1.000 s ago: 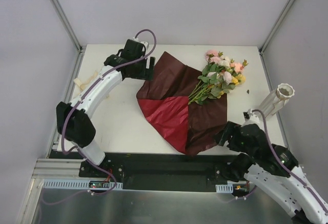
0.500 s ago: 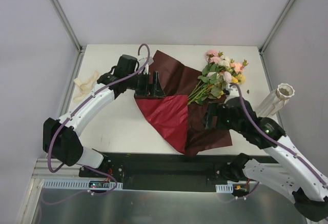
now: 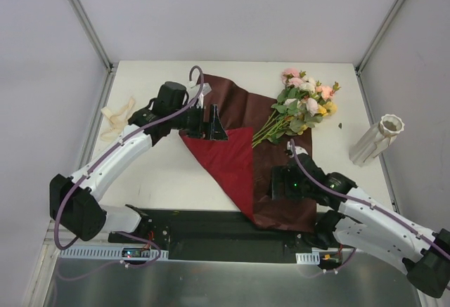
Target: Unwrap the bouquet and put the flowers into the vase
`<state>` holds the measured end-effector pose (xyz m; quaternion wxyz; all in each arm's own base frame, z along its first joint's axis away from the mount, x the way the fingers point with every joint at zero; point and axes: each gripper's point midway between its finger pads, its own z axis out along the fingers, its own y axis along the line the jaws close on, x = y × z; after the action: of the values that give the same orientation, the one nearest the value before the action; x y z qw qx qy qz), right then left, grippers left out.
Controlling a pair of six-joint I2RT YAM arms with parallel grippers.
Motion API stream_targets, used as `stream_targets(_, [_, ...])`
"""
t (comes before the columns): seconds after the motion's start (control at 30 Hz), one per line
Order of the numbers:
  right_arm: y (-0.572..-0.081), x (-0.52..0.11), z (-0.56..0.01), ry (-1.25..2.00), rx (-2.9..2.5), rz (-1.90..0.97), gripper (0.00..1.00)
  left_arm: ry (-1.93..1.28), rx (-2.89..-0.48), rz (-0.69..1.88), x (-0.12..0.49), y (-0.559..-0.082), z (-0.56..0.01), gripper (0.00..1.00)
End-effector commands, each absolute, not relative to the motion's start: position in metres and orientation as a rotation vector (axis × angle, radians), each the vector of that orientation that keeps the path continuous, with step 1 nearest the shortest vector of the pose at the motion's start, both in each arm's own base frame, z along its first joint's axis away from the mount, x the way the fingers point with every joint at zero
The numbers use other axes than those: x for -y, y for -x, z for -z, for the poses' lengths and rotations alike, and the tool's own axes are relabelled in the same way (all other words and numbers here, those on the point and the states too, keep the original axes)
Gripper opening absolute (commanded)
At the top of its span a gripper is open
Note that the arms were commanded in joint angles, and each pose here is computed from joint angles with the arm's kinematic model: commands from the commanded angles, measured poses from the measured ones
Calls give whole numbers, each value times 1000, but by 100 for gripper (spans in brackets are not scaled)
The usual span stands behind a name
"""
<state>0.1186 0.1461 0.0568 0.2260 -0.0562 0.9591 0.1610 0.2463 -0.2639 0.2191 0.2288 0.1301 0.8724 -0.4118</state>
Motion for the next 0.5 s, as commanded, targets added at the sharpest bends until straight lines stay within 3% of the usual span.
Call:
stream_targets(0.0, [-159,-183,-125,254,-2414,-572,95,-369,-2287,1154,260,-241,-252,81])
stream_targets(0.13, [-178,-215,-148,336,-2339,-672,100,-371,-2226,1117,248,-232,-271,82])
stream_targets(0.27, [-179,-258,-148,473,-2356,-846,97,-361,-2148,1022,226,-220,-292,83])
stream_targets(0.47, [-149,-343,-127,859,-2435,-731,97,-280,-2056,842,189,-214,-312,86])
